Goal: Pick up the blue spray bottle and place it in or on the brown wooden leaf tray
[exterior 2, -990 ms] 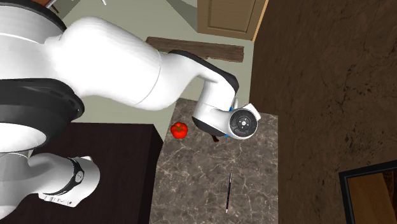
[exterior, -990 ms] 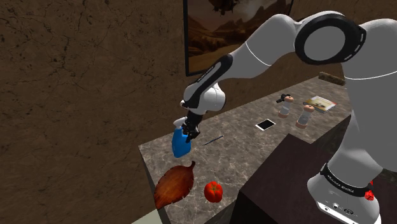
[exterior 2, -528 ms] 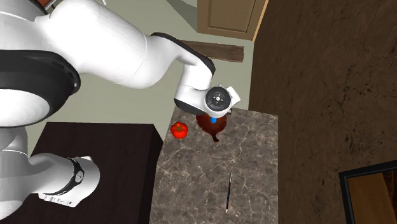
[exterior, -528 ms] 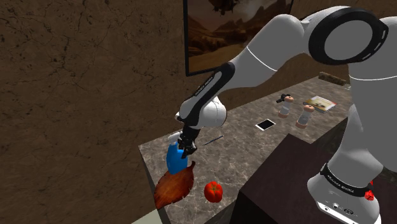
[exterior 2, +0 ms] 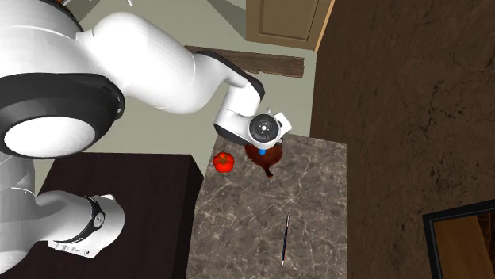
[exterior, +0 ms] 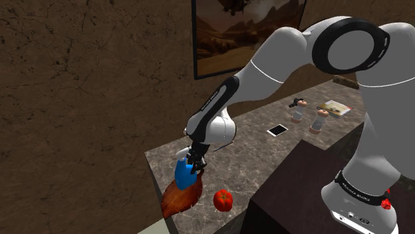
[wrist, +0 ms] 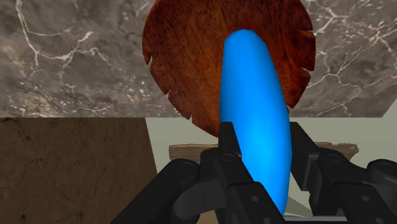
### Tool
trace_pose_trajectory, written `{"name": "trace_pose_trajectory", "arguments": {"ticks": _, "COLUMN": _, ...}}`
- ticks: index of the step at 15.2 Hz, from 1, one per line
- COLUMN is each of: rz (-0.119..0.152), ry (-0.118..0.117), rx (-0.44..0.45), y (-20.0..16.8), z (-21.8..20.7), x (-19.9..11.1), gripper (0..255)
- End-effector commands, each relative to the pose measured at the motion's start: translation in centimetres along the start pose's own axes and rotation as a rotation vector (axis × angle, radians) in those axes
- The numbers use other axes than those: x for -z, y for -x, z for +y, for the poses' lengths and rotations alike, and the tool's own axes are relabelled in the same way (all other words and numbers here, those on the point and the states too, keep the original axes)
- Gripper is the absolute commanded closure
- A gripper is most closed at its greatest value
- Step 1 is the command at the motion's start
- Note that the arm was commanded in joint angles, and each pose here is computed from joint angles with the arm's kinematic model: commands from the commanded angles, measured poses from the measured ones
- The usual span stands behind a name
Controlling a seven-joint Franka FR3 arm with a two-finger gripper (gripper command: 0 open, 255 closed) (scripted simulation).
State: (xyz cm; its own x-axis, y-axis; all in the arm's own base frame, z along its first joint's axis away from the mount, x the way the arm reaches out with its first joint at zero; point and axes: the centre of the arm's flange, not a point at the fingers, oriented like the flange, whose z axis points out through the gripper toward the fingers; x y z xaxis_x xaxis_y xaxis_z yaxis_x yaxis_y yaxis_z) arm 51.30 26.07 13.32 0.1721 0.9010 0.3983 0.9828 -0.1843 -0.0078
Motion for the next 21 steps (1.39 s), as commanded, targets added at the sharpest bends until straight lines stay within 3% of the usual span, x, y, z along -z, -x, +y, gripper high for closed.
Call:
{"name": "trace_pose_trajectory", "arguments": {"ticks": 1, "rz": 0.000, "ry": 0.000, "rx": 0.000, "y": 0.4, "z": 0.0, "x": -1.1, "gripper": 255}}
{"name": "trace_pose_trajectory", "arguments": {"ticks": 10, "rz": 0.000, "ry": 0.000, "rx": 0.000, "y": 0.7, "z": 0.0, "x": -1.8, "gripper": 255}}
{"name": "trace_pose_trajectory", "arguments": {"ticks": 11, "rz": 0.000, "ry": 0.000, "rx": 0.000, "y": 0.7, "z": 0.0, "x": -1.8, "gripper": 0}}
{"name": "trace_pose_trajectory", "arguments": {"ticks": 16, "rz": 0.000, "ry": 0.000, "rx": 0.000, "y": 0.8, "z": 0.0, "x": -1.8, "gripper": 0}}
{"name": "trace_pose_trajectory", "arguments": {"ticks": 20, "rz": 0.000, "ry": 0.000, "rx": 0.000, "y": 0.8, "z": 0.0, "x": 3.2, "gripper": 0}}
{"name": "trace_pose_trajectory", "arguments": {"ticks": 21, "rz": 0.000, "ry": 0.000, "rx": 0.000, "y": 0.7, "z": 0.0, "x": 3.2, "gripper": 0}}
